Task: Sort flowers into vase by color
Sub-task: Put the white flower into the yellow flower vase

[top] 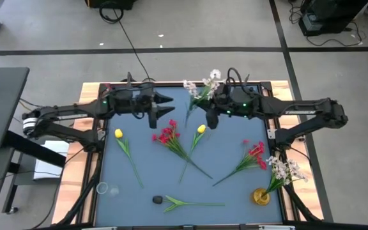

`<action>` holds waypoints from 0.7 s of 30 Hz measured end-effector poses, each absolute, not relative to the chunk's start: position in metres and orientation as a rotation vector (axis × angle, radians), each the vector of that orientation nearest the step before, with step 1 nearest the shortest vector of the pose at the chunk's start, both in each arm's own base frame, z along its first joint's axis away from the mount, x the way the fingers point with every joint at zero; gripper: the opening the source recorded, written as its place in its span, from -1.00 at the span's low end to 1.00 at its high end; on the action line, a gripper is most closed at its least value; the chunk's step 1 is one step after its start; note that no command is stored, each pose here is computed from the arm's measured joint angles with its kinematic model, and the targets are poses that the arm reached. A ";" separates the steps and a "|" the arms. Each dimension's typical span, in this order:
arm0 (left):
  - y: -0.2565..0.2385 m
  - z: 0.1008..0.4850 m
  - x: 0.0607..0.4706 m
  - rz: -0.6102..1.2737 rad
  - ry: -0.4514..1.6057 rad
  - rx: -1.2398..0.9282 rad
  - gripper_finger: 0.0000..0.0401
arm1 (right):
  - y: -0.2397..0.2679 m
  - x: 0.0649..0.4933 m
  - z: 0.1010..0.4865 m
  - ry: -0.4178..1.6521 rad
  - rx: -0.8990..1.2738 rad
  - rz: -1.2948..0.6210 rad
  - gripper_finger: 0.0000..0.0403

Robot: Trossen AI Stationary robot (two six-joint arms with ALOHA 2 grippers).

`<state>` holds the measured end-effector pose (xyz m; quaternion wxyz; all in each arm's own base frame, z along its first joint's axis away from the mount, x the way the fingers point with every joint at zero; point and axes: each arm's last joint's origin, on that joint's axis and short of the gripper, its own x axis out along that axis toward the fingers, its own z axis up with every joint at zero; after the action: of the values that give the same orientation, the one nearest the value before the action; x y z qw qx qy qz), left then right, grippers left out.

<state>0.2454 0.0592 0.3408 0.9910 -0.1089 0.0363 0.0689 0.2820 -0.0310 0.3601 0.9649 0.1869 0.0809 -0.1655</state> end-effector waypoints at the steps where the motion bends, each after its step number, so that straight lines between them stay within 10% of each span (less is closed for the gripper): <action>1: 0.060 0.343 0.239 0.147 0.085 -0.210 0.10 | -0.030 0.277 0.361 0.182 0.376 -0.338 -0.96; 21: 0.036 0.382 0.163 0.068 -0.018 -0.009 0.13 | -0.002 0.187 0.400 0.239 0.320 0.130 -0.96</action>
<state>0.1631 0.0358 0.3816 0.9994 -0.0043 -0.0092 0.0340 0.1866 -0.0024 0.4004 0.9780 0.1590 0.1188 0.0643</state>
